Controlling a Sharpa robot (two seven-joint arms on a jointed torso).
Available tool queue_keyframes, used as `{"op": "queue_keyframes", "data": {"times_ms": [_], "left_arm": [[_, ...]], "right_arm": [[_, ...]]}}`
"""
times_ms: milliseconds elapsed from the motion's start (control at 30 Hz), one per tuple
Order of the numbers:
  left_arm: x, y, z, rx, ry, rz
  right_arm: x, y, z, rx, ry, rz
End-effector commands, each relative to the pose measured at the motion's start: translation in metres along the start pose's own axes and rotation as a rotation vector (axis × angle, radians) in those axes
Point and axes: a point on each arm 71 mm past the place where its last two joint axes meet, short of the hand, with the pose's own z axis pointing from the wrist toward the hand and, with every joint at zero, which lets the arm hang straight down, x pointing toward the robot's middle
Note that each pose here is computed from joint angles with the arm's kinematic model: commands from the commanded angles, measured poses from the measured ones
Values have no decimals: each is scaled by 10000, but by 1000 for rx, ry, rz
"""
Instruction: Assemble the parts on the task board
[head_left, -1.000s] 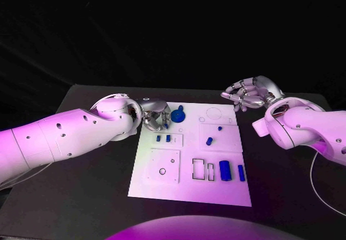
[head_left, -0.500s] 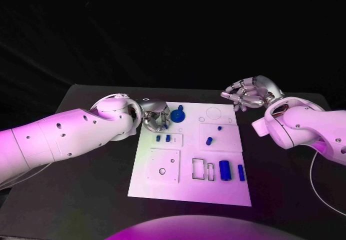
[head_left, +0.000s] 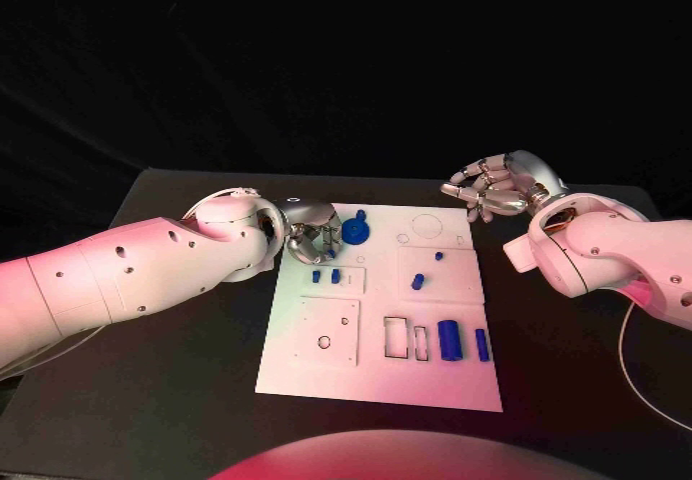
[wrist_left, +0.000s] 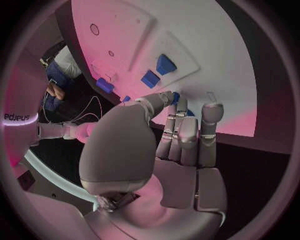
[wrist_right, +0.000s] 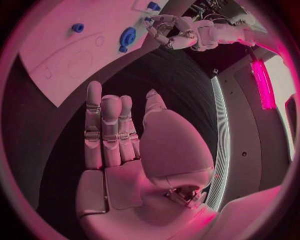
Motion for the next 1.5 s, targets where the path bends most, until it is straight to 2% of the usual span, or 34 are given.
{"op": "queue_keyframes", "data": {"times_ms": [33, 967, 1500], "left_arm": [[42, -33, 12, 14, 29, -11], [27, -16, 4, 7, 1, -6], [29, 35, -25, -7, -2, -4]], "right_arm": [[10, 9, -1, -11, 8, -4], [-1, 1, -4, -8, 2, -13], [-37, -24, -1, 0, -18, -20]]}}
